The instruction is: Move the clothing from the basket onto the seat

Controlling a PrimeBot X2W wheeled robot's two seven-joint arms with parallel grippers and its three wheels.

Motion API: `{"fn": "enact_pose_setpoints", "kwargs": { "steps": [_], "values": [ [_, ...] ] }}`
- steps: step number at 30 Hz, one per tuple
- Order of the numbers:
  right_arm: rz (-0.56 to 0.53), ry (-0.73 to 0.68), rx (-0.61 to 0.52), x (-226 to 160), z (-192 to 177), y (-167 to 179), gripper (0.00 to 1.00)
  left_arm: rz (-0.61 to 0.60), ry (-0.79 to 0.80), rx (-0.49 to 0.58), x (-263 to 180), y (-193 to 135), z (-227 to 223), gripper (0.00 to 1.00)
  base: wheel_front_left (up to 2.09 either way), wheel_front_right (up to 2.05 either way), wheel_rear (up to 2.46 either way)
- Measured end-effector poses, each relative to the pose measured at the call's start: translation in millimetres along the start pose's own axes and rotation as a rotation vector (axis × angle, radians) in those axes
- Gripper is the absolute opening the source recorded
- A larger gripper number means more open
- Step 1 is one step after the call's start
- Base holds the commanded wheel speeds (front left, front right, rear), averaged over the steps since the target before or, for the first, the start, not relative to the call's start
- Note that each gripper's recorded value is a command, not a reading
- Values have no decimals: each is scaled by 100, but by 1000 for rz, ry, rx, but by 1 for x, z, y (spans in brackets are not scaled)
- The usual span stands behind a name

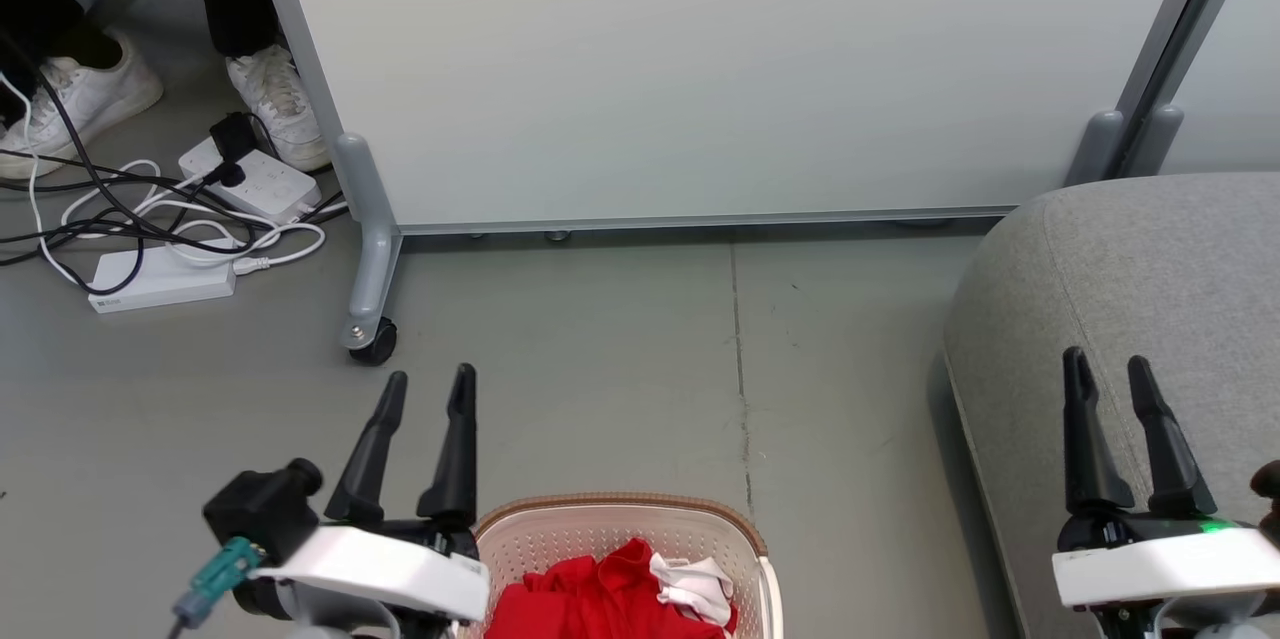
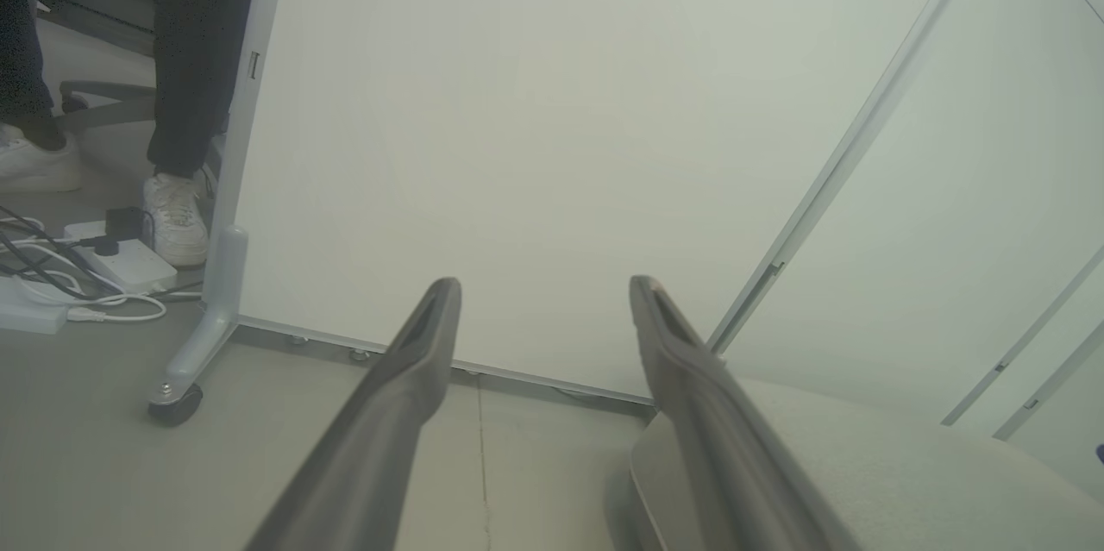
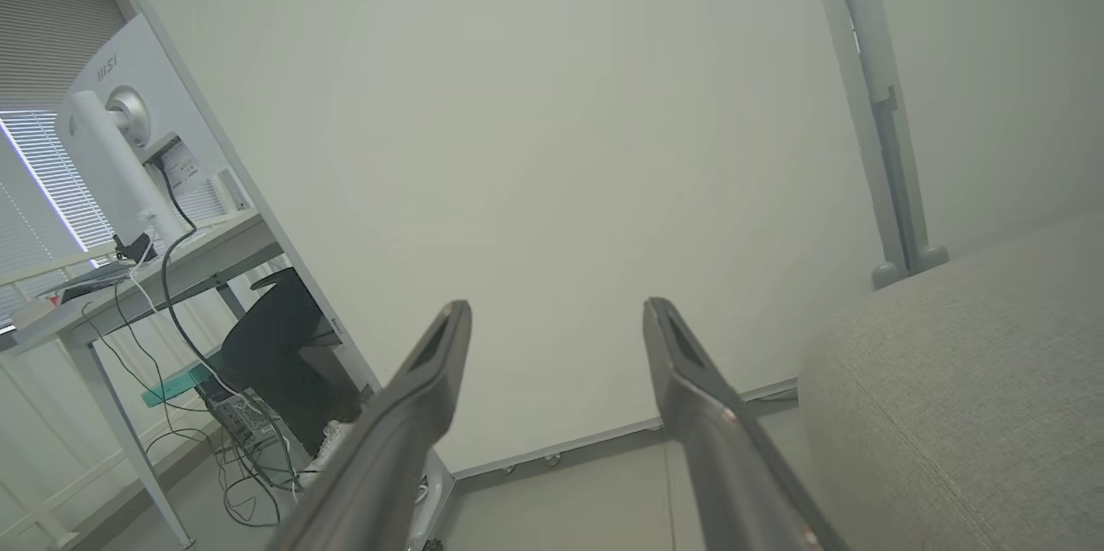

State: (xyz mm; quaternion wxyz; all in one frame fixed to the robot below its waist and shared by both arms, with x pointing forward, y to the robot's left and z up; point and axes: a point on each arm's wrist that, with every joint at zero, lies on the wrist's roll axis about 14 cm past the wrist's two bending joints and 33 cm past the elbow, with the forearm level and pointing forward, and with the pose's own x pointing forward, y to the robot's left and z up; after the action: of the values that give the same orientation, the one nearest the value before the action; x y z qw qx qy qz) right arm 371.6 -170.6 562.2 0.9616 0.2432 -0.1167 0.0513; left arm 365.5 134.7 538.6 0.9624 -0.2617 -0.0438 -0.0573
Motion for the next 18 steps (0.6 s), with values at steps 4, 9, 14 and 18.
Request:
{"fn": "enact_pose_setpoints", "kwargs": {
  "steps": [4,9,14,18],
  "values": [
    [0,20,-49,1,-7,-1,100,-10,32,95,-7,-4,-14,100,0,0,0],
    [-5,53,-73,-1,-17,-4,100,-7,50,172,-10,-3,-22,100,0,0,0],
    [17,101,-102,-4,-33,3,100,1,38,224,-12,-3,-20,100,0,0,0],
    [16,100,-114,-3,-33,1,100,-8,23,255,-12,-6,-18,100,0,0,0]
  ]
}}
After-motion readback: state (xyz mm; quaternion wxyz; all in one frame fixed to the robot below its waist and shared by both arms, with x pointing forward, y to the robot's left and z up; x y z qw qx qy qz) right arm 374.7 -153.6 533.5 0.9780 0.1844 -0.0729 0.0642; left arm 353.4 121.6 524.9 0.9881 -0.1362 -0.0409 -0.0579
